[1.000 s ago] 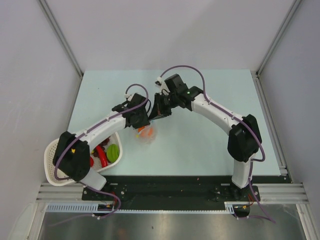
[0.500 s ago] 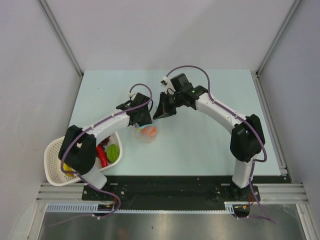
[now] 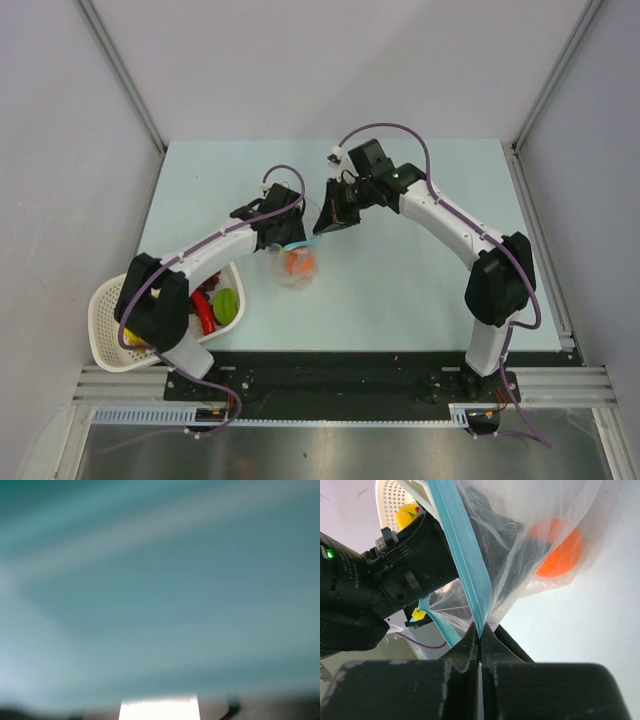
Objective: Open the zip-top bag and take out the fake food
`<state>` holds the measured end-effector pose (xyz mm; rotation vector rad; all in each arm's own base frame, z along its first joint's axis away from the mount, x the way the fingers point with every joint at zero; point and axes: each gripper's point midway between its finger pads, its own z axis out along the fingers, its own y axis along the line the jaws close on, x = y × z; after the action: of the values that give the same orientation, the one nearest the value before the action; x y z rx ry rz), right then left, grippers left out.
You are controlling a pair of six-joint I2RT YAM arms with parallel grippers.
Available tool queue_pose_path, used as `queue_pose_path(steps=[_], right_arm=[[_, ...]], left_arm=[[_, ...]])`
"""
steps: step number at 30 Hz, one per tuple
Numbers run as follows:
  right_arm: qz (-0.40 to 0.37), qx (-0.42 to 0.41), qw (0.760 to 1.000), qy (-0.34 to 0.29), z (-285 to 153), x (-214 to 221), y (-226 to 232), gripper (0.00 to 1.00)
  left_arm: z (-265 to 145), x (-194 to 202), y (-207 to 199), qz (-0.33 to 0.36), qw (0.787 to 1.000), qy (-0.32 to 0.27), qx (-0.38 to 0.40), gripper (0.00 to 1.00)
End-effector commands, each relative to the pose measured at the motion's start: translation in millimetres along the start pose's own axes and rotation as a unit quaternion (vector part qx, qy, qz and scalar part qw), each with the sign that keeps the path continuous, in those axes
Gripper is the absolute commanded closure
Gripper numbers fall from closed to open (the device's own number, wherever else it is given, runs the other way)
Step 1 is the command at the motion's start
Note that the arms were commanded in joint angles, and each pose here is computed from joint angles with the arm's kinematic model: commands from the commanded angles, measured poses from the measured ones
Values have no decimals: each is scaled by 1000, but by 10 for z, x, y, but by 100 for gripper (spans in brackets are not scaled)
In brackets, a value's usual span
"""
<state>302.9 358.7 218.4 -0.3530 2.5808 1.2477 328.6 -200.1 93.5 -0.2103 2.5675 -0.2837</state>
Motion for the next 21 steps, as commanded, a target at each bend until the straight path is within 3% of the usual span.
queue_pose_path(steps=[1,9,21], right_arm=[[-27,-3,999,-20,-305,-12,159,100],[-21,9,999,-32,-475,-24,53,100],[-2,-12,999,-35,-482,17,37,100]], left_arm=[[-122,63,-5,15,1000,8,13,50],[-157,97,62,20,1000,6,3,62],[26,430,-288,74,992,72,66,44]])
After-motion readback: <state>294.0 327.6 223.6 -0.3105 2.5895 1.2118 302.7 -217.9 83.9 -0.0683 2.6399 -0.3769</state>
